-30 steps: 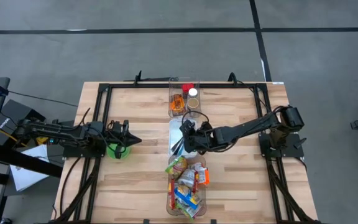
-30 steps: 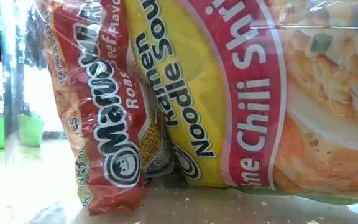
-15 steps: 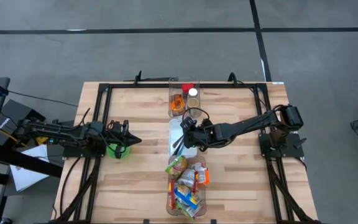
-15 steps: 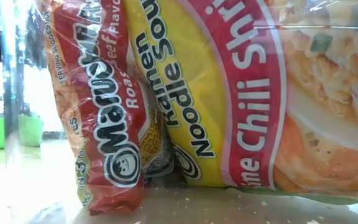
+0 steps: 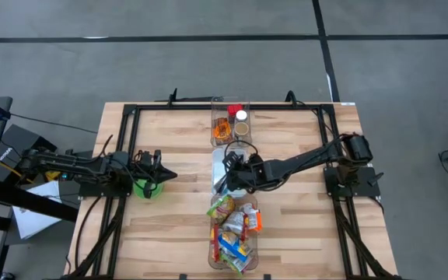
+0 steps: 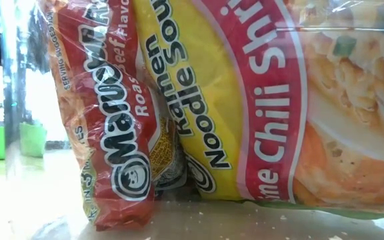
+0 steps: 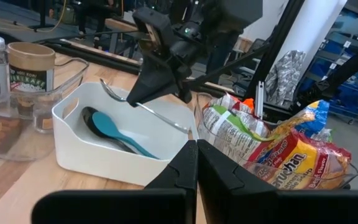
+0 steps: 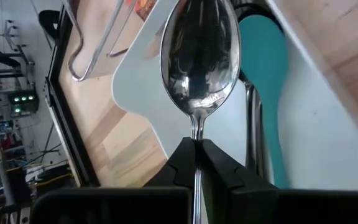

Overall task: Pick & Place Food Item
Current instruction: Put the silver spoon into the white bin

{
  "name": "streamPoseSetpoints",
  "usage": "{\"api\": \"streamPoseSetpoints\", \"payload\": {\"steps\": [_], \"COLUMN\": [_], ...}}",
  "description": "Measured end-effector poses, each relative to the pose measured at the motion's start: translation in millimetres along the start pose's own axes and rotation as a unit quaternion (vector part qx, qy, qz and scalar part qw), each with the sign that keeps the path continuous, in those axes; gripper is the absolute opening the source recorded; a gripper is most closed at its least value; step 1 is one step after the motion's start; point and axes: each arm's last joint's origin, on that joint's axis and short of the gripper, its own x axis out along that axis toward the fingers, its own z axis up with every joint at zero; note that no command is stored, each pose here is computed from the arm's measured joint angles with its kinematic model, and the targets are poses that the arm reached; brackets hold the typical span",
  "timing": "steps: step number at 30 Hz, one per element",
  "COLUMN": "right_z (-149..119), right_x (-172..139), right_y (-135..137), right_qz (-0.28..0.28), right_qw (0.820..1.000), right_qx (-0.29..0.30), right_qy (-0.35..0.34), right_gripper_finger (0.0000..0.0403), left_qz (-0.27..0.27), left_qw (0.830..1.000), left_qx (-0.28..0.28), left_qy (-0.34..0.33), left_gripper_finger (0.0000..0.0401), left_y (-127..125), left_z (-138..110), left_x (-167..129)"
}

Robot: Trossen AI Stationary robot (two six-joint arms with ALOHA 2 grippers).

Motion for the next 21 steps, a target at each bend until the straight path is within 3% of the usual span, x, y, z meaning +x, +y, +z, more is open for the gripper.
{"api": "streamPoseSetpoints", "payload": {"steps": [13,21], "right_z": [1.2,0.1], "right_x": [0.3,0.2], "right_y": [-1.1,0.4], "right_qz": [-0.004,0.004], "right_qw": [1.000,0.999], "right_qx": [-0.010,-0.038], "right_qy": [-0.006,-0.004], "right_gripper_finger": [0.0004,0.0039], "left_qz": [-0.001,-0.001], "left_qw": [1.000,1.000], "left_qx": [0.000,0.000], "left_qy": [-0.002,-0.002], "left_gripper_finger": [0.0000,0.0000], "left_y": [-0.1,-0.1], "left_z": [0.4,0.4], "left_x": [1.1,1.1]}}
